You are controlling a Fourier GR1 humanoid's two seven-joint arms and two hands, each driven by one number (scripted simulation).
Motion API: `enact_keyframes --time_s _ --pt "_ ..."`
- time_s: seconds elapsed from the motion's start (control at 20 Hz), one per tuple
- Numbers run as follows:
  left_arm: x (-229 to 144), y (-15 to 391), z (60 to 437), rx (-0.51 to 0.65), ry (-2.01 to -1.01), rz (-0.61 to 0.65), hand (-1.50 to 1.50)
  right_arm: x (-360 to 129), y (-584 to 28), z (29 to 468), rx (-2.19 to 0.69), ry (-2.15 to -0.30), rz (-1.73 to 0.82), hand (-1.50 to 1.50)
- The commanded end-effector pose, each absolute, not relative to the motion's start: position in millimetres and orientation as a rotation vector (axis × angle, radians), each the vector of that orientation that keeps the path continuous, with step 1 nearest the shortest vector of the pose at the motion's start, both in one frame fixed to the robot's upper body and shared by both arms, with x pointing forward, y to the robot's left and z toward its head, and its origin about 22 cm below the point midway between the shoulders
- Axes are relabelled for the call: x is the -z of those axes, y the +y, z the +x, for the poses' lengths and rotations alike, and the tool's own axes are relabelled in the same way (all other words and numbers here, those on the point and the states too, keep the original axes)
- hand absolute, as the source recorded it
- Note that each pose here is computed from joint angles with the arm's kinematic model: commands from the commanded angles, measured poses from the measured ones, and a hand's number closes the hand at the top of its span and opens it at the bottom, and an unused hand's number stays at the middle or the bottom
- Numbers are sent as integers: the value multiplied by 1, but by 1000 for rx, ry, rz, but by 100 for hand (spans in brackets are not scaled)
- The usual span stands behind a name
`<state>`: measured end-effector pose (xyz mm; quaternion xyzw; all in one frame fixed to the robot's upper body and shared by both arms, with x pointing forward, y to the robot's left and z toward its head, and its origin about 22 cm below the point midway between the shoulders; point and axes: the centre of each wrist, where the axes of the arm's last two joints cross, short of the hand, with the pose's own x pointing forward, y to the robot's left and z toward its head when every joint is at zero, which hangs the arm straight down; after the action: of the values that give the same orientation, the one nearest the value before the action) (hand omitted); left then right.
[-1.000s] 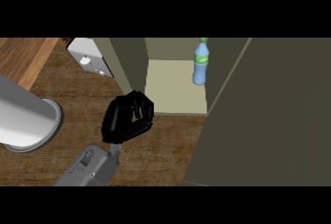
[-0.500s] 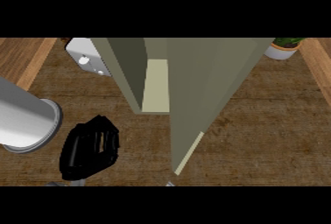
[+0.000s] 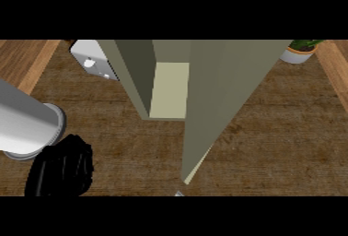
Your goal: Pick up the bottled water, place it into the cabinet and close the cabinet
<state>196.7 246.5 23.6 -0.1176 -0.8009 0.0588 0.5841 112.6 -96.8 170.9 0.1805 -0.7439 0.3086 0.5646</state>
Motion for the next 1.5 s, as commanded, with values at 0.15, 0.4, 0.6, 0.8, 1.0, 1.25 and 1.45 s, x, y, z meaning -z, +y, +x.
enact_keyframes --time_s 0.15,0.4,0.6,0.8,1.0,1.25,1.45 --pt "-14 278 177 -149 -1883 -251 150 -178 -39 126 -689 -1857 433 150" --pt "-30 296 189 -139 -1865 -286 150 -186 -35 159 -590 -1844 366 150" --pt "-25 300 177 -115 -1871 -298 150 -199 -30 202 -483 -1817 337 150" --pt "-14 321 171 -131 -1880 -256 150 -206 -28 250 -460 -1725 396 150" --pt "-21 323 156 -134 -1876 -260 150 -189 -37 293 -430 -1645 438 150" --pt "-21 346 151 -138 -1867 -266 150 -167 -61 352 -437 -1628 417 150" --pt "-25 335 160 -122 -1876 -287 150 -162 -66 387 -441 -1601 403 150"
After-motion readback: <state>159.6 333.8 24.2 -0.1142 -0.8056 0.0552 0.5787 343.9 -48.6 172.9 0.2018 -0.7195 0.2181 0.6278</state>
